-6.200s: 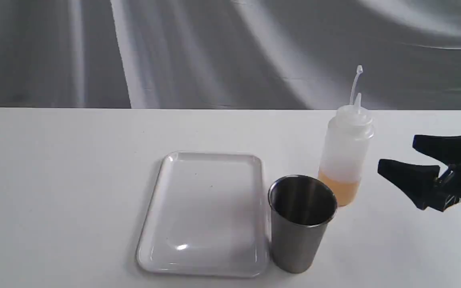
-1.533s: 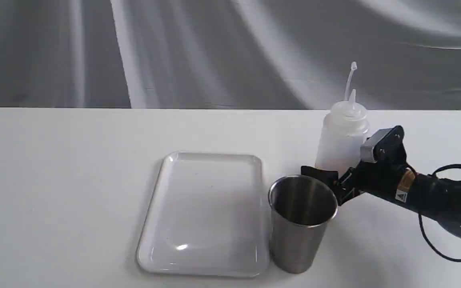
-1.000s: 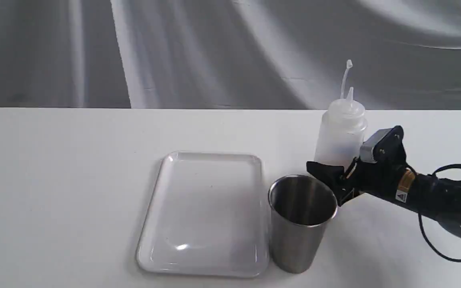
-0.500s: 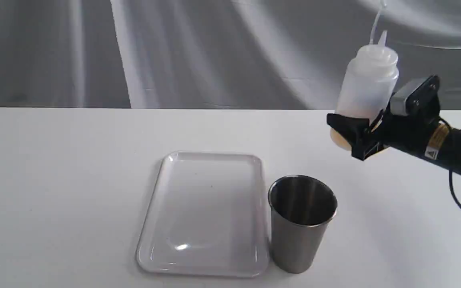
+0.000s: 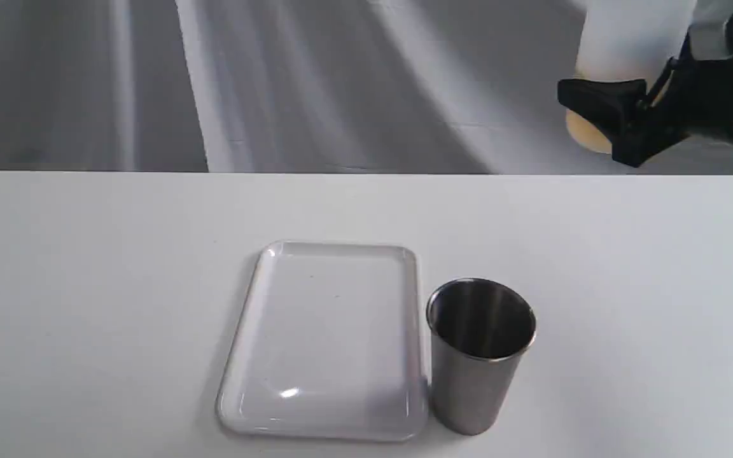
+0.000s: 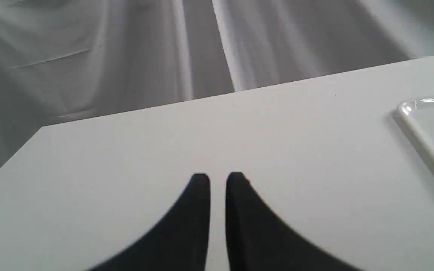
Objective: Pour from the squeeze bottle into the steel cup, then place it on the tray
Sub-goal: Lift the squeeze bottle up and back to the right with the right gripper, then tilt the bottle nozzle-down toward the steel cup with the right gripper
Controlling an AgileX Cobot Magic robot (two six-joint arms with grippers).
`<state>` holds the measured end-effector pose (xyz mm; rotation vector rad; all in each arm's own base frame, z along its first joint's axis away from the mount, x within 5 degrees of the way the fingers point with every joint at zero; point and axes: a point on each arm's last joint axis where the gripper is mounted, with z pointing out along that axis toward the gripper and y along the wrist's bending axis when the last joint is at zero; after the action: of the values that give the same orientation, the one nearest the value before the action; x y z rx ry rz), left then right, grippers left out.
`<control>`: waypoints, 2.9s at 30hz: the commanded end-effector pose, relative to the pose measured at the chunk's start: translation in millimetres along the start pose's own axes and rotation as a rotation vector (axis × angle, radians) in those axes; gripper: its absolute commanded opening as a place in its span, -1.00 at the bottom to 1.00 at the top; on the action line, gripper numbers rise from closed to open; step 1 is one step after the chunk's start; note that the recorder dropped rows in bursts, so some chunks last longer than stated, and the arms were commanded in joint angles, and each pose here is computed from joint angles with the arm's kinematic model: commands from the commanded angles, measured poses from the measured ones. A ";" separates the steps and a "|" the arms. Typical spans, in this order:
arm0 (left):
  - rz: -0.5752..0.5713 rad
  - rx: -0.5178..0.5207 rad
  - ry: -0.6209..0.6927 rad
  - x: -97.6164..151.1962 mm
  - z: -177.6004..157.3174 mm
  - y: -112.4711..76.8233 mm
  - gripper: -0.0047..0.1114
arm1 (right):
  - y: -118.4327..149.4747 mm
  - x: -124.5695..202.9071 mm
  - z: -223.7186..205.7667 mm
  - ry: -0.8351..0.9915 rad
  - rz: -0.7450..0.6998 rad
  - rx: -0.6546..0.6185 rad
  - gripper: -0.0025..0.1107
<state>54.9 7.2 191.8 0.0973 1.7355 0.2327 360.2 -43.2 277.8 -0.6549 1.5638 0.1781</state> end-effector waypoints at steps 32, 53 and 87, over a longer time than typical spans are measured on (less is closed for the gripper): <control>-0.008 -0.002 -0.013 0.0 0.2 -0.1 -0.78 | 74.2 -30.6 -100.6 0.310 0.127 0.182 -0.95; -0.006 -0.002 -0.013 0.0 0.2 -0.1 -0.78 | 62.4 -31.2 -103.6 0.282 0.225 0.335 -0.95; -0.008 -0.002 -0.013 0.0 0.2 -0.1 -0.78 | 91.7 -60.4 -137.6 0.196 0.083 0.420 -0.95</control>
<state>54.9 7.2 191.8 0.0973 1.7355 0.2327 195.2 -16.5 331.5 -0.2943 1.7376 -0.1432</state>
